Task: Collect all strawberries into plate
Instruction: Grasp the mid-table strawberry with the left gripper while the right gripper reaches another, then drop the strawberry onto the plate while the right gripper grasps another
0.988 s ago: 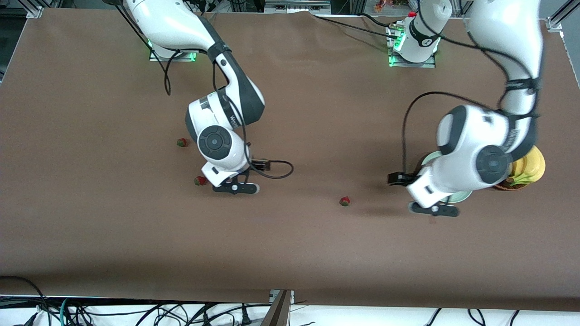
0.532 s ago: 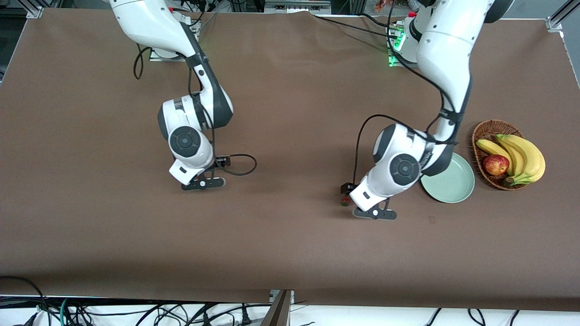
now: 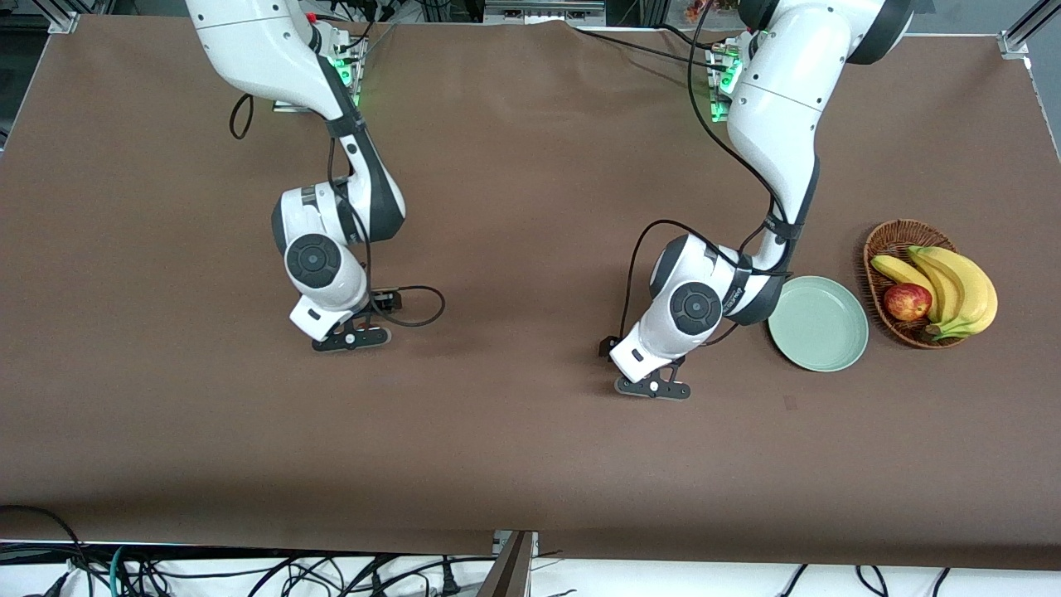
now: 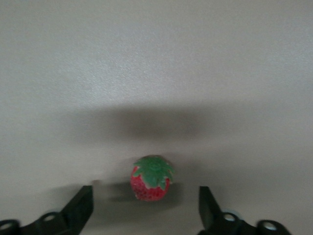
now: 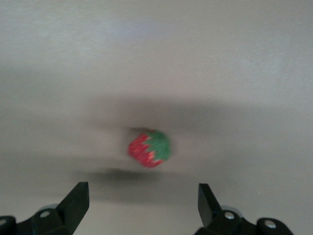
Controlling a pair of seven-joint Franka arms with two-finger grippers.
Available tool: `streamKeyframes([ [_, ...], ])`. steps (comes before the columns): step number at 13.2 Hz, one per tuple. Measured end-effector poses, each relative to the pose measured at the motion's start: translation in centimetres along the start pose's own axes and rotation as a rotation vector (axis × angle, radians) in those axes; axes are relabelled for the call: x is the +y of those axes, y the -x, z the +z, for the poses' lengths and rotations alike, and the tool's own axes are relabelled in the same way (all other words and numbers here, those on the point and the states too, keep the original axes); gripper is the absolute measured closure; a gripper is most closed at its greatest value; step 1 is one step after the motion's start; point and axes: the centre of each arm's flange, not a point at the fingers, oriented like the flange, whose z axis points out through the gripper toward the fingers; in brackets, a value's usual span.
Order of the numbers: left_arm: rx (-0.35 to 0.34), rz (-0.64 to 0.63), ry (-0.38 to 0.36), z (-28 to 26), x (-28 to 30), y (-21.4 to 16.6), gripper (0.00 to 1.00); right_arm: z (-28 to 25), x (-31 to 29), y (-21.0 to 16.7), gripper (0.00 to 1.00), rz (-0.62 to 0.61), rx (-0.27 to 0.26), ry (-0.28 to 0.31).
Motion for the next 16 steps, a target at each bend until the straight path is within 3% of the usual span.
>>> streamKeyframes([
  [1,0.004,0.009,-0.011,0.0,-0.1,-0.1,0.07,0.6,0.4,-0.1,0.03,0.004,0.003,0.002],
  [3,0.006,0.013,-0.017,0.0,-0.2,-0.1,0.30,1.7,0.7,-0.3,0.06,0.008,0.005,0.008],
  [4,0.006,0.014,-0.018,0.0,-0.2,-0.1,0.36,2.1,0.7,-0.3,0.13,0.008,0.008,0.010],
  [5,0.006,0.014,-0.018,-0.1,-0.2,-0.1,0.36,2.2,0.8,-0.4,0.15,0.009,0.011,0.011],
  [6,0.006,0.014,-0.018,-0.1,-0.2,-0.1,0.43,2.2,0.8,-0.4,0.26,0.009,0.012,0.011],
  [7,0.007,0.014,-0.018,-0.1,-0.2,-0.1,0.43,2.2,0.7,-0.4,0.33,0.009,0.013,0.010],
  [9,0.008,0.013,-0.018,-0.1,-0.2,-0.2,0.65,2.1,0.7,-0.5,0.35,0.008,0.015,0.009],
  [10,0.010,0.013,-0.018,-0.2,-0.2,-0.2,0.71,2.2,0.7,-0.5,0.37,0.016,0.014,0.001],
  [13,0.024,0.011,-0.022,-0.7,-0.7,-0.7,0.72,2.6,0.6,-0.5,0.44,0.047,0.005,-0.027],
  [14,0.039,0.016,-0.026,-1.3,-1.5,-1.4,0.72,2.6,0.5,-0.6,0.52,0.048,0.007,-0.029],
  [16,0.061,0.057,-0.037,-2.8,-5.7,-3.2,0.72,2.4,0.4,-0.8,0.58,0.048,0.012,-0.030],
])
